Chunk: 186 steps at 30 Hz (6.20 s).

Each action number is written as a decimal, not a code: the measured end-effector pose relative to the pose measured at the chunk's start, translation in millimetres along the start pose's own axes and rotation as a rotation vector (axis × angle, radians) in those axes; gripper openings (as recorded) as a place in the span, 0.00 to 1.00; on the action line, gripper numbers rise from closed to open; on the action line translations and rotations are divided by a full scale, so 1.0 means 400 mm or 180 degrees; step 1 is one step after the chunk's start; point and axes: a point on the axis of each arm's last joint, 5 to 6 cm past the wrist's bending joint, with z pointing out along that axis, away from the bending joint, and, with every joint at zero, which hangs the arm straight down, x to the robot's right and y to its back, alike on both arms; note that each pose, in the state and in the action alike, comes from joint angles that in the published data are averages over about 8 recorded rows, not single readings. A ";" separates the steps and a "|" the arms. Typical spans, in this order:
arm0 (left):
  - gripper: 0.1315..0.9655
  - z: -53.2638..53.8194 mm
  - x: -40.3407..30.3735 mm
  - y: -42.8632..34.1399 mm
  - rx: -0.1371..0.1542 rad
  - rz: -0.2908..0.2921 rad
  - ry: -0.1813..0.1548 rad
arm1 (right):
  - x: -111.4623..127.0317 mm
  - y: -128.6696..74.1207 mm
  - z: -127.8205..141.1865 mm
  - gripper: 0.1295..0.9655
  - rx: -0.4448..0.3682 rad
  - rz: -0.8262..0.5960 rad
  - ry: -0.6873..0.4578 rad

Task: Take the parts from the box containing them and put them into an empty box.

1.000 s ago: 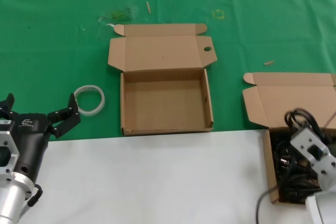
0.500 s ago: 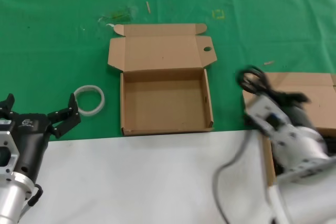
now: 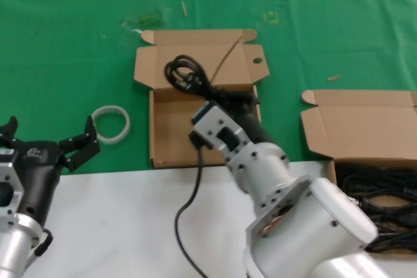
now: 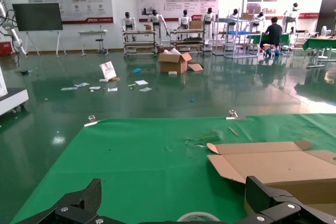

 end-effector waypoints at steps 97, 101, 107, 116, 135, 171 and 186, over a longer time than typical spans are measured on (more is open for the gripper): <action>1.00 0.000 0.000 0.000 0.0000 0.0001 0.0000 | 0.077 0.274 -0.007 1.00 0.0641 0.2029 0.0784; 1.00 0.000 0.000 0.000 0.0000 0.0000 0.0000 | 0.086 0.297 -0.019 1.00 0.0683 0.2135 0.0810; 1.00 0.000 0.000 0.000 0.0000 0.0000 0.0000 | 0.098 0.332 -0.039 1.00 0.0733 0.2288 0.0834; 1.00 0.000 0.000 0.000 0.0000 0.0000 0.0000 | 0.114 0.387 -0.074 1.00 0.0766 0.2493 0.0836; 1.00 0.000 0.000 0.000 0.0000 0.0000 0.0000 | 0.121 0.417 -0.094 1.00 0.0762 0.2595 0.0823; 1.00 0.000 0.000 0.000 0.0000 0.0000 0.0000 | 0.121 0.417 -0.094 1.00 0.0762 0.2595 0.0823; 1.00 0.000 0.000 0.000 0.0000 0.0000 0.0000 | 0.121 0.417 -0.094 1.00 0.0762 0.2595 0.0823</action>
